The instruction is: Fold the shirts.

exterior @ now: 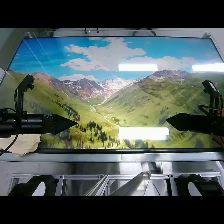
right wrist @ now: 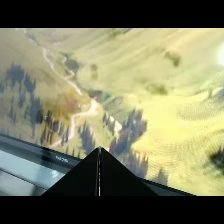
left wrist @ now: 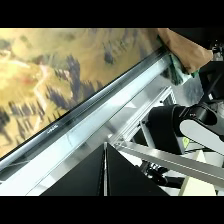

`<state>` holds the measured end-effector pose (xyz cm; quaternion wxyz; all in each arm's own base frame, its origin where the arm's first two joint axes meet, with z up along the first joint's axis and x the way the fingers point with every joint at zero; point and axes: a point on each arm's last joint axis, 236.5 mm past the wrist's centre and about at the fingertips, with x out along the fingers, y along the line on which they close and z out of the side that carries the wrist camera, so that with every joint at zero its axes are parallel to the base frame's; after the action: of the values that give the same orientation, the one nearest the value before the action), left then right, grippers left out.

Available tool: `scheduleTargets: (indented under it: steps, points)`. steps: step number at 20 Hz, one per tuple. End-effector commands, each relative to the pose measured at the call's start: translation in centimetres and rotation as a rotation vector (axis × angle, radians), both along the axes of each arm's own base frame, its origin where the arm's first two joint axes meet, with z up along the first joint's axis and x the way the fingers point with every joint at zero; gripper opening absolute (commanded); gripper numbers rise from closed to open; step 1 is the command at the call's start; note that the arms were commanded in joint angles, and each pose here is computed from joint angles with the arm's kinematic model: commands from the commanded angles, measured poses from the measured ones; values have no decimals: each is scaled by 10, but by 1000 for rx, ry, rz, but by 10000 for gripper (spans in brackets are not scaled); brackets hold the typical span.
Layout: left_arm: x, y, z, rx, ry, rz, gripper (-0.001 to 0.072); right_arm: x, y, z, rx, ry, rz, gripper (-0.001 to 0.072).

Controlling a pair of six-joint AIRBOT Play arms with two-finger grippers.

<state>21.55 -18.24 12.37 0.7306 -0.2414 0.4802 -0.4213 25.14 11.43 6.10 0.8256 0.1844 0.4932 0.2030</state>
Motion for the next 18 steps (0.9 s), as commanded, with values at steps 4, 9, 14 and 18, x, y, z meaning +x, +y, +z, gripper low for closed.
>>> scheduleTargets:
  steps: [4, 9, 14, 18]
  points:
    - [0, 0, 0, -1, 0, 1, 27, 0, 0, 0, 0, 0, 0, 13]
    - [18, 47, -11, 181, 108, 153, 394, 0, 0, 0, 0, 0, 0, 13]
    - [61, 270, -10, 749, 190, 757, 720, 0, 0, 0, 0, 0, 1, 14]
    - [32, 367, -50, 698, 454, 1073, 720, 0, 0, 0, 0, 1, -1, 13]
